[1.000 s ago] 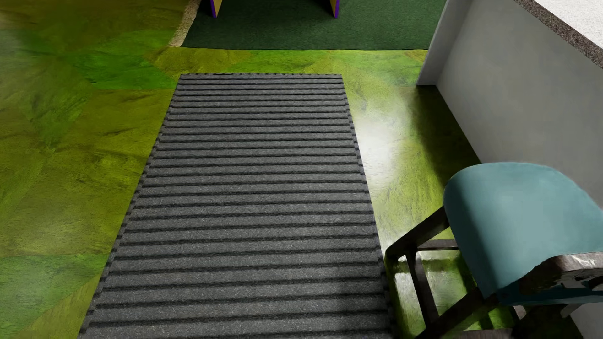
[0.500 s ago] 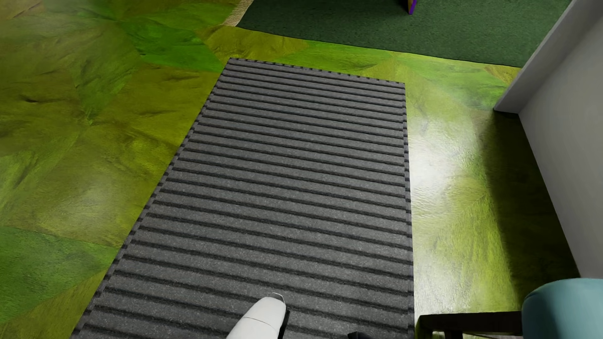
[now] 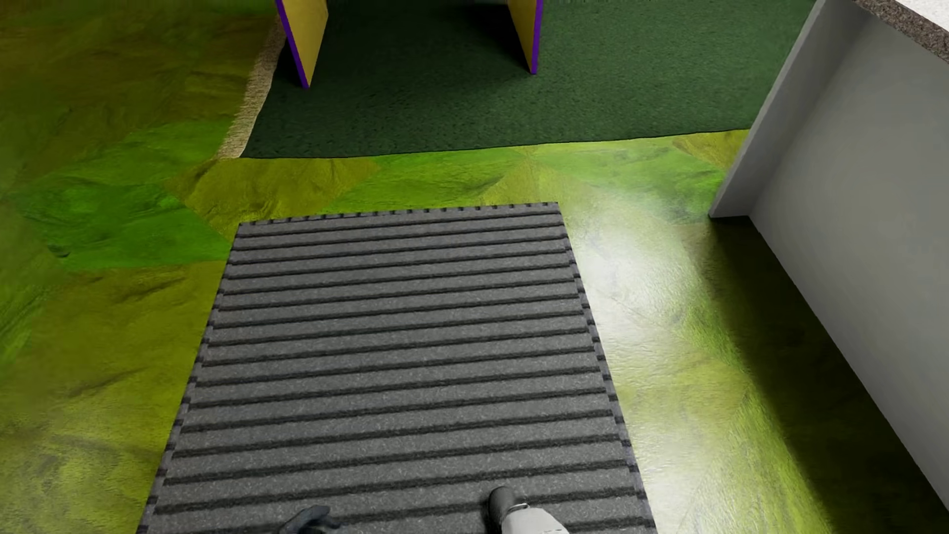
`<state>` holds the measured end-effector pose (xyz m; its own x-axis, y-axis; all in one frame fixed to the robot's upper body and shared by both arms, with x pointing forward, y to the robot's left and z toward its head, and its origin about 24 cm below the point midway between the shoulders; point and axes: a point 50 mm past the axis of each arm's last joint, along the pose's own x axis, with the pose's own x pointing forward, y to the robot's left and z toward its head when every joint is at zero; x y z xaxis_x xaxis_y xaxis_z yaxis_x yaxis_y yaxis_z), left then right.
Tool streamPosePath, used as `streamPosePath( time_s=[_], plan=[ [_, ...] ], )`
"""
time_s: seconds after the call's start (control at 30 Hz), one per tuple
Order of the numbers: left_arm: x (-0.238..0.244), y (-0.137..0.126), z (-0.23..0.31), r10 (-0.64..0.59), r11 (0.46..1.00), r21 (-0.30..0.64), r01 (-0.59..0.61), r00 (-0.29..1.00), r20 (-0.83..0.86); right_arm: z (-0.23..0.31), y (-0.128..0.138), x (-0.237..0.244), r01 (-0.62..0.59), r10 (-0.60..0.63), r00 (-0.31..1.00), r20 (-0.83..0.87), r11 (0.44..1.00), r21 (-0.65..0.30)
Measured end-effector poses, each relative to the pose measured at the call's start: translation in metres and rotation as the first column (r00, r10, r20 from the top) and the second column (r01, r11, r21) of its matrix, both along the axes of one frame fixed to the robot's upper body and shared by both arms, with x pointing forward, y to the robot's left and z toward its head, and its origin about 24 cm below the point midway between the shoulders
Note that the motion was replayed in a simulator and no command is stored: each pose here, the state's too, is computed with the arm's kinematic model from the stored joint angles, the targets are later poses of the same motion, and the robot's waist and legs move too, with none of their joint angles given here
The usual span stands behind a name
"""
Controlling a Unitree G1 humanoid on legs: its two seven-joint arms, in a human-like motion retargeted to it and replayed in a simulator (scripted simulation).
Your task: Head to dark purple desk
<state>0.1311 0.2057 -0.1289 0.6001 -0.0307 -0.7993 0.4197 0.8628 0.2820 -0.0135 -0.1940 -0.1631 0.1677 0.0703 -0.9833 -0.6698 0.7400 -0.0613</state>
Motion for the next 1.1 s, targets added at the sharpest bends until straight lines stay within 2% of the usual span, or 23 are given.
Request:
streamPosePath(
  time_s=[0.07, 0.13, 0.17, 0.23, 0.3, 0.33, 0.47, 0.57, 0.67, 0.73, 0.8, 0.83, 0.9, 1.0, 1.1],
  plan=[
    [-0.009, 0.002, -0.006, 0.042, 0.999, 0.001, -0.042, 0.998, -0.037, -0.001, 0.002, -0.008, -0.01, 0.01, 1.0, -0.024, 1.0, 0.001],
    [-0.045, -0.003, -0.021, 0.072, 0.997, -0.002, -0.073, 0.985, -0.157, -0.002, 0.0, -0.011, -0.028, 0.028, 0.999, -0.043, 1.0, -0.01],
    [-0.061, -0.005, -0.026, 0.07, 0.997, -0.002, -0.071, 0.977, -0.204, -0.002, -0.001, -0.008, 0.003, -0.004, 0.999, -0.034, 1.0, -0.014],
    [-0.085, -0.012, -0.031, 0.021, 1.0, -0.004, -0.023, 0.962, -0.274, -0.001, 0.001, 0.014, -0.006, 0.006, 0.999, 0.033, 1.0, 0.003],
    [-0.108, -0.004, -0.033, 0.044, 0.999, 0.024, -0.038, 0.94, -0.338, 0.002, 0.007, 0.047, -0.036, 0.033, 0.992, 0.122, 0.999, 0.023],
    [-0.12, -0.002, -0.033, 0.038, 0.999, 0.028, -0.03, 0.931, -0.364, 0.006, 0.009, 0.064, -0.088, 0.081, 0.982, 0.17, 0.996, 0.032],
    [-0.146, 0.012, -0.033, 0.055, 0.997, 0.075, -0.025, 0.896, -0.44, 0.028, -0.004, 0.14, -0.027, 0.017, 0.923, 0.384, 0.999, 0.021],
    [-0.151, 0.015, -0.034, 0.036, 0.996, 0.088, 0.005, 0.885, -0.464, 0.042, -0.015, 0.163, 0.044, -0.054, 0.88, 0.471, 0.998, 0.033],
    [-0.153, 0.019, -0.035, 0.063, 0.994, 0.109, -0.011, 0.874, -0.483, 0.023, -0.008, 0.124, 0.116, -0.127, 0.924, 0.362, 0.992, 0.051],
    [-0.133, 0.013, -0.035, 0.057, 0.996, 0.083, -0.024, 0.906, -0.42, 0.014, 0.005, 0.104, 0.043, -0.055, 0.956, 0.288, 0.998, 0.049],
    [-0.104, 0.003, -0.031, 0.016, 0.999, 0.04, -0.003, 0.944, -0.329, 0.011, 0.01, 0.078, 0.038, -0.053, 0.971, 0.235, 0.997, 0.067],
    [-0.089, 0.003, -0.028, -0.001, 0.999, 0.035, 0.012, 0.959, -0.282, 0.002, 0.009, 0.055, 0.014, -0.018, 0.989, 0.146, 0.999, 0.035],
    [-0.063, 0.003, -0.019, 0.008, 1.0, 0.016, -0.006, 0.983, -0.182, -0.001, 0.0, 0.028, 0.078, -0.077, 0.994, 0.071, 0.997, -0.003],
    [-0.036, 0.021, -0.005, 0.065, 0.997, 0.038, -0.062, 0.995, -0.075, -0.001, -0.003, -0.006, 0.023, -0.023, 0.999, -0.024, 1.0, -0.017],
    [-0.059, 0.03, -0.013, 0.172, 0.985, 0.055, -0.165, 0.975, -0.139, 0.0, -0.011, -0.026, 0.024, -0.028, 0.996, -0.081, 0.999, -0.049]
  ],
)
